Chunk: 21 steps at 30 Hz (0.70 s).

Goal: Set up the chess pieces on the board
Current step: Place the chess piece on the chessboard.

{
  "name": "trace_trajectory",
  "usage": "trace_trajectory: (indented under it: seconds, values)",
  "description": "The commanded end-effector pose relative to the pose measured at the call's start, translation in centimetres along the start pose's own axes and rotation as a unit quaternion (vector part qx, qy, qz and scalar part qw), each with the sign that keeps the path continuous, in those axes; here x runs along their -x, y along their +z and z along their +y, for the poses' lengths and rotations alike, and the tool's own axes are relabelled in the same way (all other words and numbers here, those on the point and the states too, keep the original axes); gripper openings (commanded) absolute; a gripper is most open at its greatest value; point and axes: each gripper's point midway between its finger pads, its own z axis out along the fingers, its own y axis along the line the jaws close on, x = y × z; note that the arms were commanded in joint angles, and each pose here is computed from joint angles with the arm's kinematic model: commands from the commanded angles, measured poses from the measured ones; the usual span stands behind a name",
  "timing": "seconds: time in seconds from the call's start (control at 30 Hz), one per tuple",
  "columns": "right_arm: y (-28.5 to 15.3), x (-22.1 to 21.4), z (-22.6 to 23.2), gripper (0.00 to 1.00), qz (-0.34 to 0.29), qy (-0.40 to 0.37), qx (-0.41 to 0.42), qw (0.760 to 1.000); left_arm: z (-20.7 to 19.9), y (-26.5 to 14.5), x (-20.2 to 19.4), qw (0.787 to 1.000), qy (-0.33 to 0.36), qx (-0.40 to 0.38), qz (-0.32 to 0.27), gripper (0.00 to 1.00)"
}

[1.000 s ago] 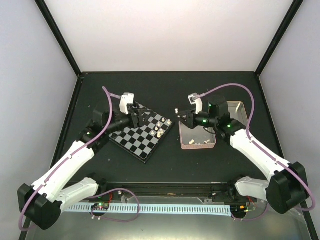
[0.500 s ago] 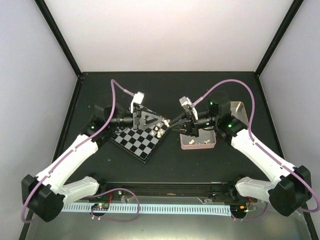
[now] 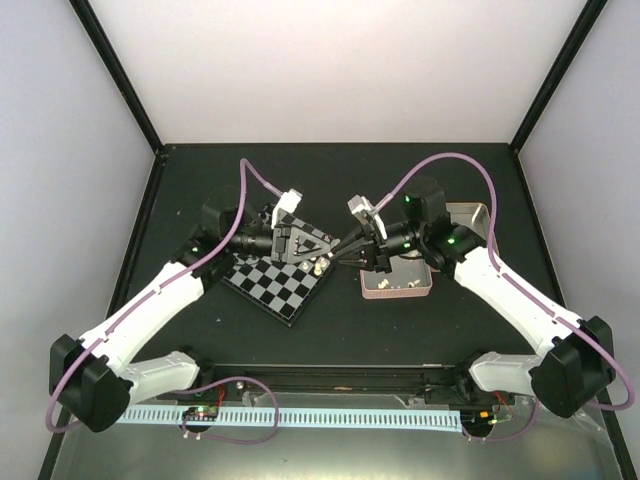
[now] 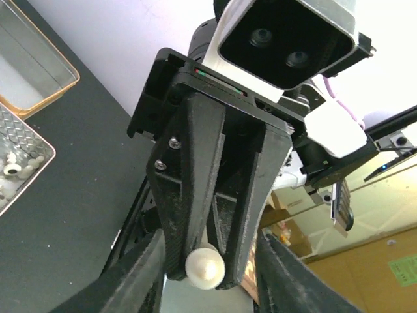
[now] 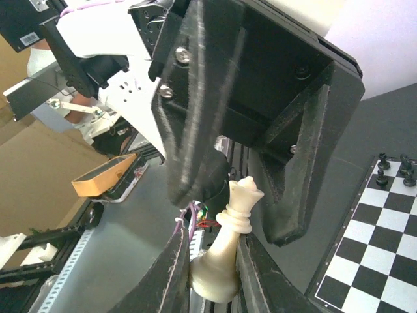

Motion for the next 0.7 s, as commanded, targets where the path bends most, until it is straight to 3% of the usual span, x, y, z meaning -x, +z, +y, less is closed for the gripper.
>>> trace_trajectory:
  seconds: [0.0,0.23,0.33,0.5,0.67]
  values:
    - [0.1,0.3,0.0,0.04,0.012,-0.016,-0.012,1.000,-0.9,0.5,0.5,1.000,0.002,-0.009,0.014,0.32]
    - [0.2,-0.1,-0.9,0.05,0.019,-0.003,-0.026,0.999,0.0,0.6,0.2,1.000,-0.002,0.002,0.021,0.03]
    - [0.1,-0.1,-1.7,0.10,0.019,0.007,-0.049,0.999,0.2,0.5,0.2,1.000,0.001,0.016,0.018,0.02]
    - [-0.1,-0.4,-3.5,0.40,0.012,0.041,-0.094,0.995,2.3,-0.5,0.3,0.995,0.019,0.099,-0.011,0.02]
    - [-1.2,-1.3,-6.0,0.69,-0.012,0.075,-0.160,0.984,5.5,-2.4,0.1,0.977,0.039,0.206,-0.048,0.02]
